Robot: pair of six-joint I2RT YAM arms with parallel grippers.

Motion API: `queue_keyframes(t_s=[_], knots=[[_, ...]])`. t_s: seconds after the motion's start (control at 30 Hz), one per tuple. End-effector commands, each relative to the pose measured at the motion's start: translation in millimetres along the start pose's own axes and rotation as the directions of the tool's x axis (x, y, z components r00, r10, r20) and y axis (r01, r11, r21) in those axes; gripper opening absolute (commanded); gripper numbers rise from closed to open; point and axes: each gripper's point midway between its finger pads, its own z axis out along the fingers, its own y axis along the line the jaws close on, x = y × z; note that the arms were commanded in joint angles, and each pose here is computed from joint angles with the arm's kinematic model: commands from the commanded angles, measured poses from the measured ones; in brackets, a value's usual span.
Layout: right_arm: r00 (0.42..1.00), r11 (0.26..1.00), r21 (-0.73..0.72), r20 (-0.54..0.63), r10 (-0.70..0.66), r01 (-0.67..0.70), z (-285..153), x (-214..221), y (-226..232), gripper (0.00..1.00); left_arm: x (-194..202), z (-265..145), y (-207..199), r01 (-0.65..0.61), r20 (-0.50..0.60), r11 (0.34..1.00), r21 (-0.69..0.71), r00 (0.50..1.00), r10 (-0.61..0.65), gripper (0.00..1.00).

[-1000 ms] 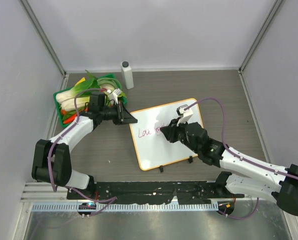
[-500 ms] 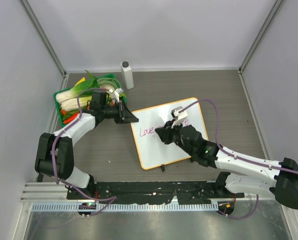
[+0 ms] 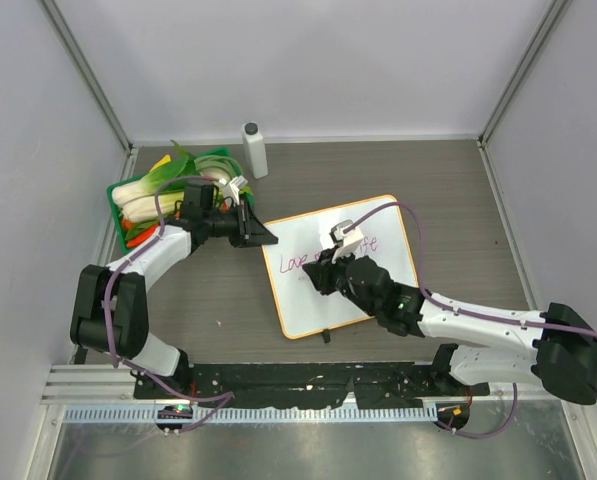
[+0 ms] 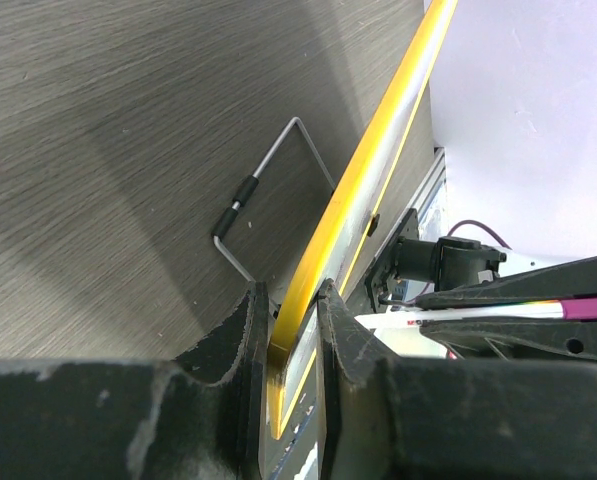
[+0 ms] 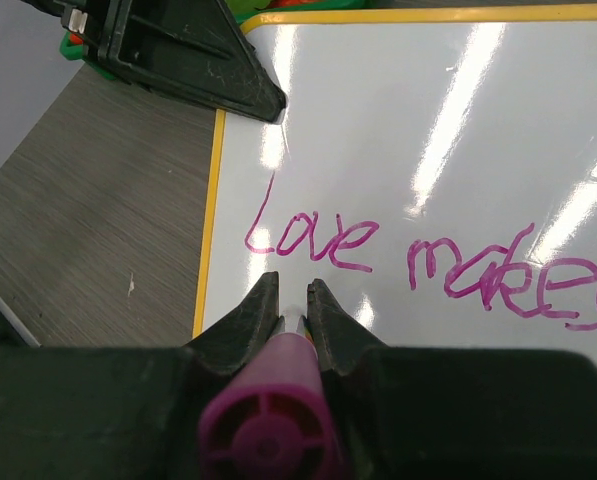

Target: Write a sentence on the whiteboard

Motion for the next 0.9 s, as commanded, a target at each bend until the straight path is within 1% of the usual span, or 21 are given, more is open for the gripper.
queue_keyframes(t_s=[0.0,0.33,0.6,0.87], knots=[[0.997,1.0,0.009,0.072,0.024,-0.024,4,-19,6,0.01,16,4,46,0.038,-0.018,0.98,-0.195,0.999,-0.043,0.0],[0.999,0.999,0.024,0.045,0.02,-0.021,9,-9,4,0.01,17,3,45,0.035,-0.019,0.981,-0.191,0.999,-0.039,0.0],[1.0,1.0,-0.007,0.022,0.021,-0.021,10,-4,11,0.01,17,3,45,0.038,-0.02,0.981,-0.191,0.999,-0.042,0.0],[1.0,1.0,-0.015,-0.029,0.003,-0.004,9,8,12,0.02,18,4,45,0.036,-0.021,0.981,-0.188,0.999,-0.04,0.0]])
